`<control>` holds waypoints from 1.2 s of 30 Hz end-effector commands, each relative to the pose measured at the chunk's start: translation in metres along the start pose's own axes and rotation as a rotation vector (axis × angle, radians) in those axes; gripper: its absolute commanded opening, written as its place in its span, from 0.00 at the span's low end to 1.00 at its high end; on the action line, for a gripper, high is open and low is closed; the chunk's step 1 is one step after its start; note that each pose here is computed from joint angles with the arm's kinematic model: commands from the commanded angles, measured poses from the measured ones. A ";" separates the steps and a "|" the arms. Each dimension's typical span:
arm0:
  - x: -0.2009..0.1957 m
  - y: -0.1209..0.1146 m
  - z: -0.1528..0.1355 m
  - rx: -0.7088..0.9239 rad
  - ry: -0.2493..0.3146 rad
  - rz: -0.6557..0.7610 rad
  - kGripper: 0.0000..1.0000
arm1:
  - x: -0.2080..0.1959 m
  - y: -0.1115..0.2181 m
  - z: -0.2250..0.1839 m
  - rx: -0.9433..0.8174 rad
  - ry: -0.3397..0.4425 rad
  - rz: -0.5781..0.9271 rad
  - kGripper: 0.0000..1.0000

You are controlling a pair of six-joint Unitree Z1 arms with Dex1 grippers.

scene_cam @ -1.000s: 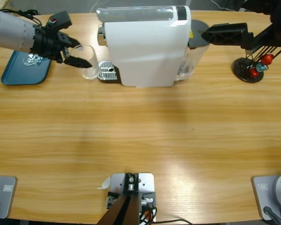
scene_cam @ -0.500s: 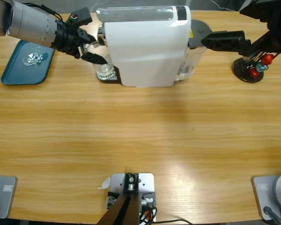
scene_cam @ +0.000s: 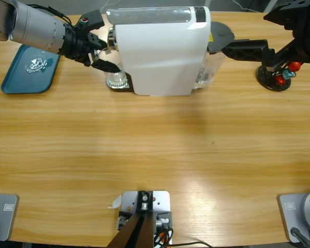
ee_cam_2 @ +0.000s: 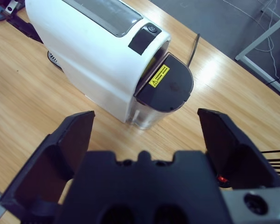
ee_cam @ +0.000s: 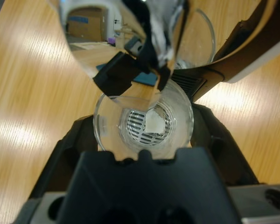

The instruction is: Pour coffee

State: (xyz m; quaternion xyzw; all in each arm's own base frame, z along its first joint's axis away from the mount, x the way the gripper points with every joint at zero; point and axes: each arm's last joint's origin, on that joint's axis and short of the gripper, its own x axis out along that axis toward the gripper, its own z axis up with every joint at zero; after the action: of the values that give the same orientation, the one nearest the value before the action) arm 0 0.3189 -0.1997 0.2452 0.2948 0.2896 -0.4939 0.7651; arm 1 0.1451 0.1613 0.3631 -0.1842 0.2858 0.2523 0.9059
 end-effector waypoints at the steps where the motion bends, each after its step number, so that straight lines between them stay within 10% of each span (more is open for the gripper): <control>1: 0.010 -0.011 -0.021 -0.047 0.090 -0.030 0.99 | 0.004 -0.001 -0.007 -0.010 0.017 -0.009 1.00; 12: -0.072 -0.002 -0.017 -0.143 0.031 0.168 0.99 | -0.006 -0.005 0.002 0.000 -0.015 -0.022 0.98; 18: -0.111 -0.034 -0.036 -0.384 0.134 0.142 1.00 | -0.005 -0.026 0.029 0.136 -0.043 -0.056 0.34; 24: -0.144 -0.065 -0.040 -0.385 0.074 0.164 1.00 | 0.012 -0.026 0.053 0.146 -0.050 -0.070 0.32; 26: -0.148 -0.066 -0.042 -0.401 0.078 0.173 1.00 | 0.019 -0.032 0.065 0.162 -0.053 -0.103 0.00; 36: -0.169 -0.102 -0.066 -0.684 0.167 0.204 1.00 | 0.031 -0.048 0.121 0.174 0.142 -0.041 0.00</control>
State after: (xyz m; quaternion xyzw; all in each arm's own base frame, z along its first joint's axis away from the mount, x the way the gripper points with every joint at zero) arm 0 0.1866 -0.0994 0.3230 0.1358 0.4246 -0.3055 0.8414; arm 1 0.2166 0.1763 0.4479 -0.1208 0.2823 0.1797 0.9346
